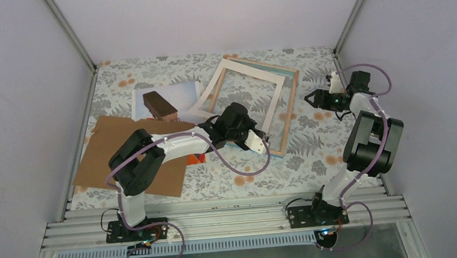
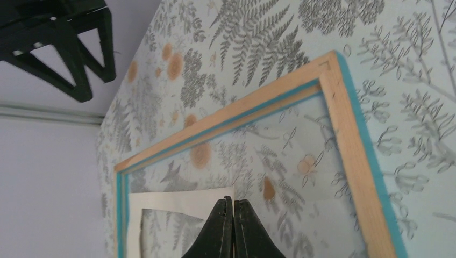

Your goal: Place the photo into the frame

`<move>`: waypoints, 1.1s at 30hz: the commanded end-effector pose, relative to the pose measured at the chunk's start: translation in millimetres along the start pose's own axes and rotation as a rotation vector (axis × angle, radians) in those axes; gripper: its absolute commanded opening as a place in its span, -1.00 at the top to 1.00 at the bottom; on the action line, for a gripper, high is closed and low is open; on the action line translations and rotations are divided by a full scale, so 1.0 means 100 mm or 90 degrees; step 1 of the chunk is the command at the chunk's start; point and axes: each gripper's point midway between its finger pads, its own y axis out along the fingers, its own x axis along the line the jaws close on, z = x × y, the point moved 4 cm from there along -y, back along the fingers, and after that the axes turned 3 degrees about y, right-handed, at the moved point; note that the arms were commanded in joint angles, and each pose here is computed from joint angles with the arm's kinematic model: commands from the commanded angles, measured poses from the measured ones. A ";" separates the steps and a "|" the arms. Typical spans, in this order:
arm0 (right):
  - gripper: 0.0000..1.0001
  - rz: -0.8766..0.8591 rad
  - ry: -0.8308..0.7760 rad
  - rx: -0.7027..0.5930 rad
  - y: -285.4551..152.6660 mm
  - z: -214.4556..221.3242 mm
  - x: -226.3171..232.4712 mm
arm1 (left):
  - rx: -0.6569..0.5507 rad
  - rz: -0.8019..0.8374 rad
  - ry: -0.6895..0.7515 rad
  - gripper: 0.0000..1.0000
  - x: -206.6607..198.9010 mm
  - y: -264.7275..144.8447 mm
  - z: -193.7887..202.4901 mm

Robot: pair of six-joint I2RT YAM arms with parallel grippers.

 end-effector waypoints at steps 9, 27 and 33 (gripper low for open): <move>-0.22 -0.028 0.000 -0.015 0.00 0.05 0.02 | -0.037 -0.028 0.044 0.95 0.51 -0.22 -0.20; -0.23 -0.026 -0.003 -0.014 -0.01 0.17 0.05 | -0.053 -0.024 -0.110 0.95 0.44 0.15 -0.21; -0.23 -0.025 -0.002 -0.014 0.00 0.15 0.04 | -0.087 -0.025 -0.115 0.95 0.50 0.18 -0.29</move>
